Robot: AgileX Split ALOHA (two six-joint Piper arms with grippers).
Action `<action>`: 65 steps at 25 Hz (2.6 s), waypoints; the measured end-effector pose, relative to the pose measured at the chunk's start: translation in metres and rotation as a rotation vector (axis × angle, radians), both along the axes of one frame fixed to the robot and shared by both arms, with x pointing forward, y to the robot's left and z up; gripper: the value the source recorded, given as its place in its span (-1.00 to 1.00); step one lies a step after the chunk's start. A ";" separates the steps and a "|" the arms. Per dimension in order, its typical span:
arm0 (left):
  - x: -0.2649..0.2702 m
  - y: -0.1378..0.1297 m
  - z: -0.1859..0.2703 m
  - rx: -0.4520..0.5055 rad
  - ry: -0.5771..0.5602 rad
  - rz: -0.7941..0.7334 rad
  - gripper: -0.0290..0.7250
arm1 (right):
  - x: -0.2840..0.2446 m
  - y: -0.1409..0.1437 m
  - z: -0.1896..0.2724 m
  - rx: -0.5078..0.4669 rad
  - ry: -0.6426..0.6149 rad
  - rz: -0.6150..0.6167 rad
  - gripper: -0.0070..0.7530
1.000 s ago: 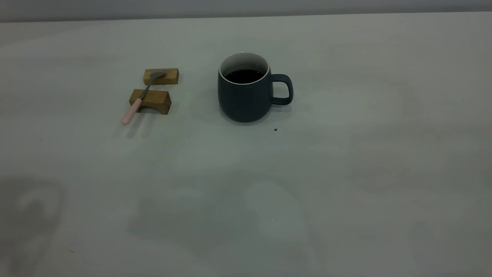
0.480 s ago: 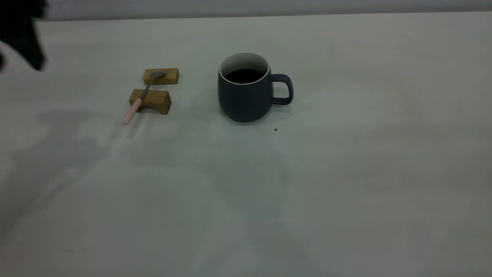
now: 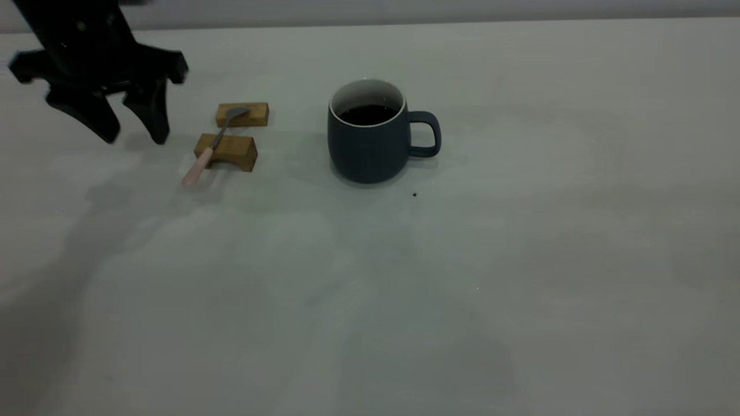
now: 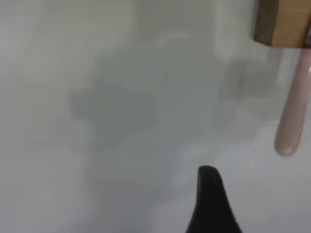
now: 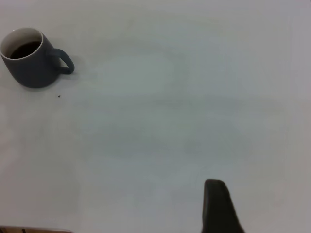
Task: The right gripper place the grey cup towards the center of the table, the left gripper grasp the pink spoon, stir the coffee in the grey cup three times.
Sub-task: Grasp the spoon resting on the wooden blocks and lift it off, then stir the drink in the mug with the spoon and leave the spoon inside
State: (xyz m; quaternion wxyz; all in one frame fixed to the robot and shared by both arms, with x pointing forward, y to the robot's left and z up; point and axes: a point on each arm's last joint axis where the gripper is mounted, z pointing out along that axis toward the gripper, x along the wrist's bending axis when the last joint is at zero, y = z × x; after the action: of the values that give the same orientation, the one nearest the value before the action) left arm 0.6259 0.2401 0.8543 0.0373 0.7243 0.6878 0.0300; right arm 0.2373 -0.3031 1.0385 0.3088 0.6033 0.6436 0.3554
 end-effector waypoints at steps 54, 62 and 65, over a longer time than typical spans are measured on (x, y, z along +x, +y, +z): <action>-0.005 -0.073 0.096 -0.622 0.110 0.653 -0.55 | 0.000 0.000 0.000 0.000 0.000 0.000 0.31; -0.006 -0.099 0.121 -0.999 0.515 1.126 -0.55 | 0.000 0.000 0.000 0.000 0.000 0.000 0.31; -0.003 -0.102 0.125 -1.064 0.589 1.226 -0.55 | 0.000 0.000 0.000 0.000 0.000 0.000 0.31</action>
State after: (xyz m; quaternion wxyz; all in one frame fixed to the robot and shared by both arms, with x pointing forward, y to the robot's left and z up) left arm 0.6230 0.1378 0.9794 0.1689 0.0899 0.8616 -0.4702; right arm 0.2373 -0.3031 1.0385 0.3088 0.6033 0.6436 0.3554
